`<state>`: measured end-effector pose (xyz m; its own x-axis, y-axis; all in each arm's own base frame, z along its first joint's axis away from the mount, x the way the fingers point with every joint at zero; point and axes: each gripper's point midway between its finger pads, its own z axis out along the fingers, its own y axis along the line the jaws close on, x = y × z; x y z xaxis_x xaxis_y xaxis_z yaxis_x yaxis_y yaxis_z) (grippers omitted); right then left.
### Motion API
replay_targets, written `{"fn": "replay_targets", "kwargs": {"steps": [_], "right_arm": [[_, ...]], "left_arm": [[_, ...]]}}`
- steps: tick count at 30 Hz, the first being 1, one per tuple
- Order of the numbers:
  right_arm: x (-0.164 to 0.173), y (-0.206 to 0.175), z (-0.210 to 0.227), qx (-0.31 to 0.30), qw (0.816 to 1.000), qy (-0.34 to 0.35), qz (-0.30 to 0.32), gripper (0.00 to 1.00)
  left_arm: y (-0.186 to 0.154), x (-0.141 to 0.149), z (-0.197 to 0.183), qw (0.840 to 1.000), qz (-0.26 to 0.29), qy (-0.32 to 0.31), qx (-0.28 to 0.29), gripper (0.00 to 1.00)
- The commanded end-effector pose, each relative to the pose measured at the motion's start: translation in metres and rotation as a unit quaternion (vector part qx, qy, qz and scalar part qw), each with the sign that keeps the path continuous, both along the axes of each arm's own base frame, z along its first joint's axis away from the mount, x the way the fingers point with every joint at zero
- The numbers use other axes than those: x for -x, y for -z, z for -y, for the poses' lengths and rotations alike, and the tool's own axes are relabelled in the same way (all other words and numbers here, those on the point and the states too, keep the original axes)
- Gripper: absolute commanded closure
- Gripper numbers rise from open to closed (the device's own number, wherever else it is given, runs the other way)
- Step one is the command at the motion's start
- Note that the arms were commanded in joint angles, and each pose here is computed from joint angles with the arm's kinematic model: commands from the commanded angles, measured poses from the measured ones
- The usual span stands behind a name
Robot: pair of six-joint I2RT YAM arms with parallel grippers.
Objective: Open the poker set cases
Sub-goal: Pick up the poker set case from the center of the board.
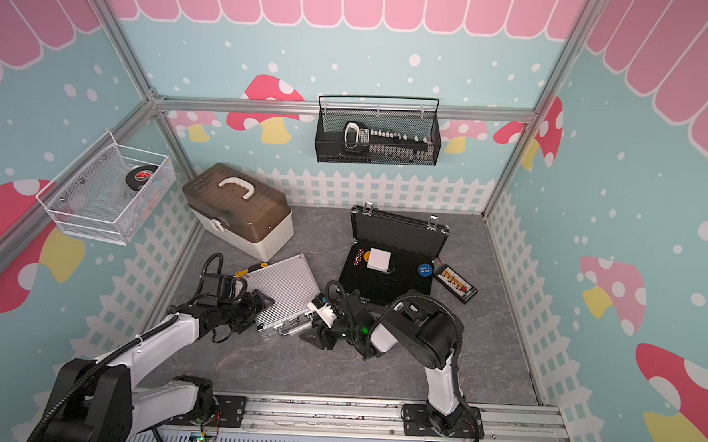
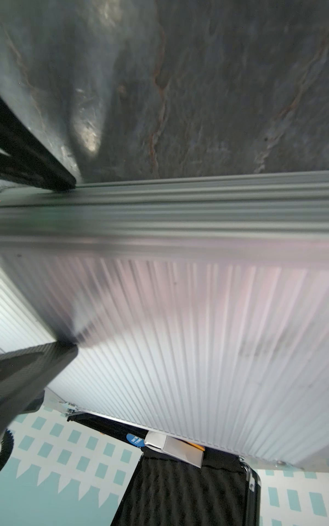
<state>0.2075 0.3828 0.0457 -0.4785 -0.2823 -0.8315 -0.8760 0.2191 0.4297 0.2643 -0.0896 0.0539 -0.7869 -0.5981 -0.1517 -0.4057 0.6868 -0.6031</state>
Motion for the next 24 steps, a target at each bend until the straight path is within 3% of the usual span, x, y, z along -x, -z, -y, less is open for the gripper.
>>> {"fn": "replay_targets", "kwargs": {"steps": [1,6,8,10,11,12,13,15,17,19,22,24], "right_arm": [[0.002,-0.012,-0.003,-0.016,1.0,-0.008,0.017,0.47],[-0.002,-0.012,-0.006,-0.012,1.0,-0.004,0.011,0.44],[-0.003,-0.011,-0.006,-0.011,1.0,-0.002,0.01,0.43],[-0.003,-0.01,-0.005,-0.011,1.0,0.0,0.009,0.44],[-0.003,-0.011,-0.005,-0.011,1.0,0.0,0.009,0.43],[-0.004,-0.011,-0.005,-0.011,1.0,0.0,0.008,0.44],[-0.003,-0.011,-0.005,-0.012,1.0,-0.001,0.009,0.44],[-0.003,-0.011,-0.005,-0.012,1.0,-0.001,0.008,0.44],[-0.004,-0.012,-0.005,-0.014,1.0,0.0,0.009,0.44],[-0.004,-0.012,-0.005,-0.014,1.0,0.0,0.008,0.44],[-0.005,-0.013,-0.006,-0.017,1.0,0.0,0.006,0.44],[-0.005,-0.013,-0.006,-0.018,1.0,0.0,0.007,0.44]], "left_arm": [[-0.003,0.001,-0.012,0.999,0.0,0.01,-0.051,0.19],[-0.036,-0.002,-0.035,0.989,0.047,0.026,-0.14,0.19],[-0.059,-0.006,-0.036,0.982,0.095,0.046,-0.16,0.21],[-0.086,-0.009,-0.029,0.966,0.155,0.09,-0.186,0.22],[-0.102,-0.008,-0.02,0.951,0.193,0.129,-0.206,0.23],[-0.116,-0.007,-0.01,0.929,0.23,0.171,-0.234,0.23],[-0.13,-0.003,0.005,0.897,0.269,0.228,-0.268,0.23],[-0.15,0.014,0.041,0.812,0.337,0.349,-0.326,0.23],[-0.15,0.034,0.069,0.734,0.368,0.447,-0.355,0.23],[-0.136,0.053,0.089,0.669,0.375,0.527,-0.366,0.23],[-0.107,0.076,0.108,0.587,0.369,0.616,-0.373,0.25],[-0.089,0.084,0.111,0.554,0.358,0.648,-0.382,0.25]]}}
